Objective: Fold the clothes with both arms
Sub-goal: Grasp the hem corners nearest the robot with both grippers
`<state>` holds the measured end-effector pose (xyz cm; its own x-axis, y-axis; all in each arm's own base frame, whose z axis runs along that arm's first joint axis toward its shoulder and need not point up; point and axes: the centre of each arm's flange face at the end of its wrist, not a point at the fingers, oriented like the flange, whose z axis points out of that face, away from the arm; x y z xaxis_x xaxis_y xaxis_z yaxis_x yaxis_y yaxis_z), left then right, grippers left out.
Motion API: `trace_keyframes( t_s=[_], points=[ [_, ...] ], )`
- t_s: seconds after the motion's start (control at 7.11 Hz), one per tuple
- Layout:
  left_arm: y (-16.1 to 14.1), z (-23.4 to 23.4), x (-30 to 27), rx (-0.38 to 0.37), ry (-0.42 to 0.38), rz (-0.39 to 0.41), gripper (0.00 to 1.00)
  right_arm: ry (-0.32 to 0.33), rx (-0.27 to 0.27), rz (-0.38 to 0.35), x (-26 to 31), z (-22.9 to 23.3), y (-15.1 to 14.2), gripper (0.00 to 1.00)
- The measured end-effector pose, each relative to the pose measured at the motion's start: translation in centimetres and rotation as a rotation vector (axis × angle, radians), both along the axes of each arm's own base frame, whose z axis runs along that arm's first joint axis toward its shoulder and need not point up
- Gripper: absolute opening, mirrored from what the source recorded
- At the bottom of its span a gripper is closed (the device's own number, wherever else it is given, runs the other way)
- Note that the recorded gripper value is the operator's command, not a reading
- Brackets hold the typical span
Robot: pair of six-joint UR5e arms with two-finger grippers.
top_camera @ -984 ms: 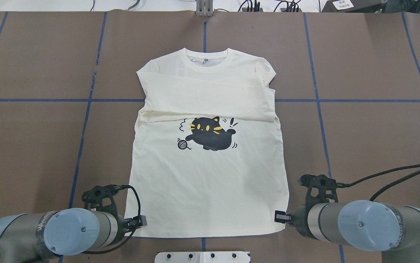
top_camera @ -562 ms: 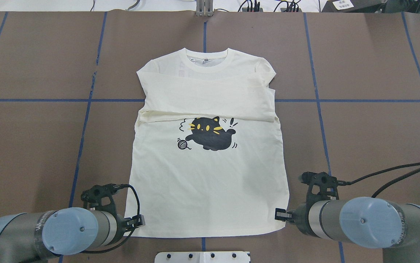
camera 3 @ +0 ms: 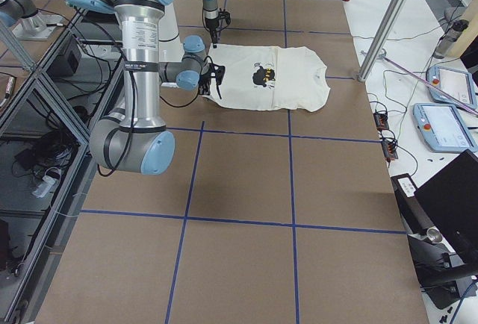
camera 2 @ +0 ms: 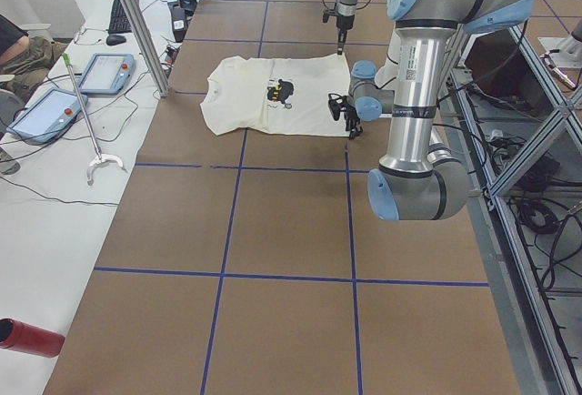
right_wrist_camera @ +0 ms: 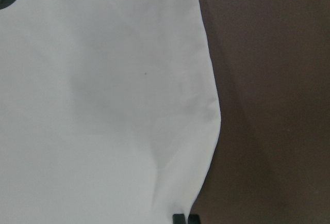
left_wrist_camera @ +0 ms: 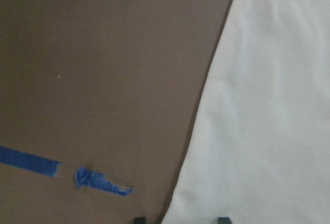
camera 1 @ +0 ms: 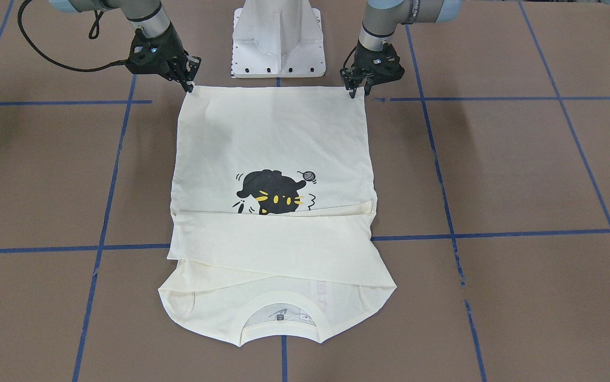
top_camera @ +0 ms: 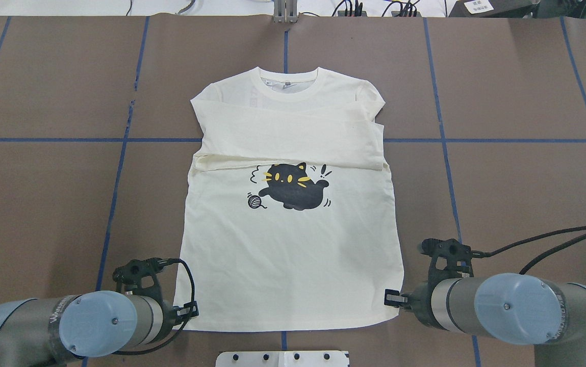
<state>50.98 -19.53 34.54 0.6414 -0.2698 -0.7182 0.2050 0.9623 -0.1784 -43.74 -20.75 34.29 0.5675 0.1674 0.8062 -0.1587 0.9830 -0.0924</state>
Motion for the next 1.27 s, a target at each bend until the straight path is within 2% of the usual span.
trace_keyframes(
  t_s=[0.28, 0.84, 1.27],
  points=[
    [0.2, 0.0, 0.0, 0.0, -0.004, 0.004, 0.26, 0.003, 0.0, 0.0, -0.1, 0.0, 0.0, 0.0],
    [0.2, -0.5, -0.3, 0.001, -0.017, 0.005, 0.0, 0.008, -0.001, 0.001, 0.0, 0.2, 0.0, 0.0],
    [0.0, -2.3, -1.8, 0.003, 0.005, 0.004, 0.0, 0.007, -0.016, 0.0, 0.6, 0.3, -0.6, 0.0]
  ],
)
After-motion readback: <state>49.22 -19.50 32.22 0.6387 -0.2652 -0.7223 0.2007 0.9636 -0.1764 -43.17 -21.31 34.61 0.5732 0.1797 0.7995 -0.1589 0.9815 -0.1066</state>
